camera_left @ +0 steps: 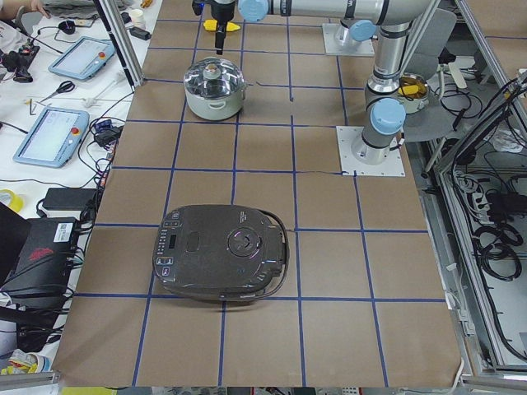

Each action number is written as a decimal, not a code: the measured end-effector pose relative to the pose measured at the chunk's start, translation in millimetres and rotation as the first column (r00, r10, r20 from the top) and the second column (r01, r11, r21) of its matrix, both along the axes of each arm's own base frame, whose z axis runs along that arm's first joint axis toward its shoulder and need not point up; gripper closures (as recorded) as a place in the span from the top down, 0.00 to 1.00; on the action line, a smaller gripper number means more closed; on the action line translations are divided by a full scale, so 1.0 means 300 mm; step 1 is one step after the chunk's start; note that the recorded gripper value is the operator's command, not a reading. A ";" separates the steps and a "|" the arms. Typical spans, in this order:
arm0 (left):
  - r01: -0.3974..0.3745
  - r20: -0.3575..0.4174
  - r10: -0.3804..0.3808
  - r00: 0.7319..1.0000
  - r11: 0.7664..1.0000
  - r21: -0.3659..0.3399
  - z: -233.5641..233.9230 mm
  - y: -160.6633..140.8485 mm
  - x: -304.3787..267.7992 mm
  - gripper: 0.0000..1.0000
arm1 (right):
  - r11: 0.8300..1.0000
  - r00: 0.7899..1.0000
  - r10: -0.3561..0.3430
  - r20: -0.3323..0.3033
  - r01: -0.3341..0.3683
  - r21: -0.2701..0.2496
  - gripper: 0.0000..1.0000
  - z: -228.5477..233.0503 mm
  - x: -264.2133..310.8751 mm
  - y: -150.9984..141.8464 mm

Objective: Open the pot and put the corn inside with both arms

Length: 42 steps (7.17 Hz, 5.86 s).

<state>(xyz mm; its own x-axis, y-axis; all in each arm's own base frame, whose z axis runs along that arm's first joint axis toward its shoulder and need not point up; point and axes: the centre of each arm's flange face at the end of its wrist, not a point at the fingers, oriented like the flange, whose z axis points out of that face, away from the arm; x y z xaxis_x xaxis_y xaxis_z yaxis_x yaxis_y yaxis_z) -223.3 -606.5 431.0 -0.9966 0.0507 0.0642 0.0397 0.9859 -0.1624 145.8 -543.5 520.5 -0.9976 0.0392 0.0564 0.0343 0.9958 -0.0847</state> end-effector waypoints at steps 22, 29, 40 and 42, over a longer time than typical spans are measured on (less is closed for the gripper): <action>0.085 0.056 -0.089 0.994 0.994 0.063 -0.149 -0.120 0.762 0.07 | 0.999 1.000 0.002 0.016 -0.001 -0.051 0.00 -0.918 -0.525 -0.430; 0.000 0.029 -0.002 1.000 0.999 0.055 -0.647 0.091 1.123 0.05 | 0.975 0.978 0.134 0.158 -0.101 -0.199 0.00 -0.493 0.804 -0.421; -0.002 0.020 0.001 1.000 0.997 0.072 -0.253 0.128 1.107 1.00 | 0.985 0.984 0.165 0.062 -0.168 0.032 1.00 -0.362 0.741 -0.221; 0.028 0.012 -0.030 0.999 0.995 0.096 0.082 0.177 1.013 1.00 | 0.997 0.997 0.075 -0.033 -0.075 -0.007 1.00 -0.128 0.444 -0.168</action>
